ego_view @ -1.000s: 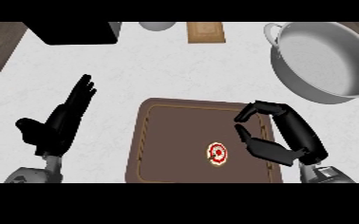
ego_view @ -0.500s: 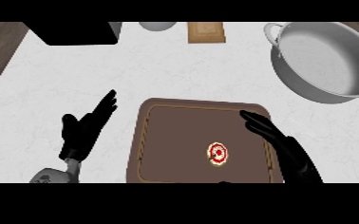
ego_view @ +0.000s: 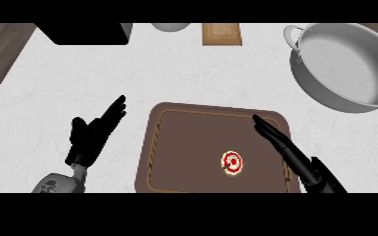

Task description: Pick the cupcake from the tray and place it in the pot

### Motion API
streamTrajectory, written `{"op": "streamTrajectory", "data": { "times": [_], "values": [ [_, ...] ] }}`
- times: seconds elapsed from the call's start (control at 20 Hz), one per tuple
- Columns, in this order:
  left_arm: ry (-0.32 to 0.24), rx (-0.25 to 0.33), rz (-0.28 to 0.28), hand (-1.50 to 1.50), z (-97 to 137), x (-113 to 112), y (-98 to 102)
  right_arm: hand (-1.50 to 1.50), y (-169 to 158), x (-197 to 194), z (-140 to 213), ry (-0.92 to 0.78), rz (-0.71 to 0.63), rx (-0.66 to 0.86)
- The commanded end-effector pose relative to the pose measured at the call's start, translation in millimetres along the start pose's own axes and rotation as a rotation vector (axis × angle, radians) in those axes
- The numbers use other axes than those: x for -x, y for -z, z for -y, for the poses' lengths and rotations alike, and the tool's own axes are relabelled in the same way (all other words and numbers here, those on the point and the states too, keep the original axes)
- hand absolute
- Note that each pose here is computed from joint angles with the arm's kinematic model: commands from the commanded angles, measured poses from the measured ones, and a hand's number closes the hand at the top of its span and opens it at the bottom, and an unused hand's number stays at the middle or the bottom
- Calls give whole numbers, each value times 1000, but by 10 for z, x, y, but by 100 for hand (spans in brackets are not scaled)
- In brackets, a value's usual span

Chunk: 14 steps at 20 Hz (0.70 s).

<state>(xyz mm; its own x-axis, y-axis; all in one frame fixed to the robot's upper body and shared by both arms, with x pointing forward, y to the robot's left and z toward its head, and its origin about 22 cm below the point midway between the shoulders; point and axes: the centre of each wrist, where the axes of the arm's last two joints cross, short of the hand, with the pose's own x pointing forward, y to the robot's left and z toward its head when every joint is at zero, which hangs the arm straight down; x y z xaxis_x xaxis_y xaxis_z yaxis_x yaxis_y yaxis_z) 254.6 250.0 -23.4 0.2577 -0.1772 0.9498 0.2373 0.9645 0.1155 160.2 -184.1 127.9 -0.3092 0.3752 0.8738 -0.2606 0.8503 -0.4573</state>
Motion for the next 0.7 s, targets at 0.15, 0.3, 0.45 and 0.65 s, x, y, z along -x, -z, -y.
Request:
{"op": "streamTrajectory", "data": {
  "times": [0.15,0.3,0.45,0.65],
  "values": [
    [-8,14,21,0,304,-117,152,-150,334,-14,-106,28,-244,-127],
    [-8,-12,9,0,57,-138,104,-150,328,192,-190,-23,-315,-276],
    [-1,11,2,0,-229,-15,-27,-150,376,396,-230,-111,-387,-381],
    [16,23,-7,0,72,-41,-135,-150,673,655,-148,-106,-385,-363]
  ]
}}
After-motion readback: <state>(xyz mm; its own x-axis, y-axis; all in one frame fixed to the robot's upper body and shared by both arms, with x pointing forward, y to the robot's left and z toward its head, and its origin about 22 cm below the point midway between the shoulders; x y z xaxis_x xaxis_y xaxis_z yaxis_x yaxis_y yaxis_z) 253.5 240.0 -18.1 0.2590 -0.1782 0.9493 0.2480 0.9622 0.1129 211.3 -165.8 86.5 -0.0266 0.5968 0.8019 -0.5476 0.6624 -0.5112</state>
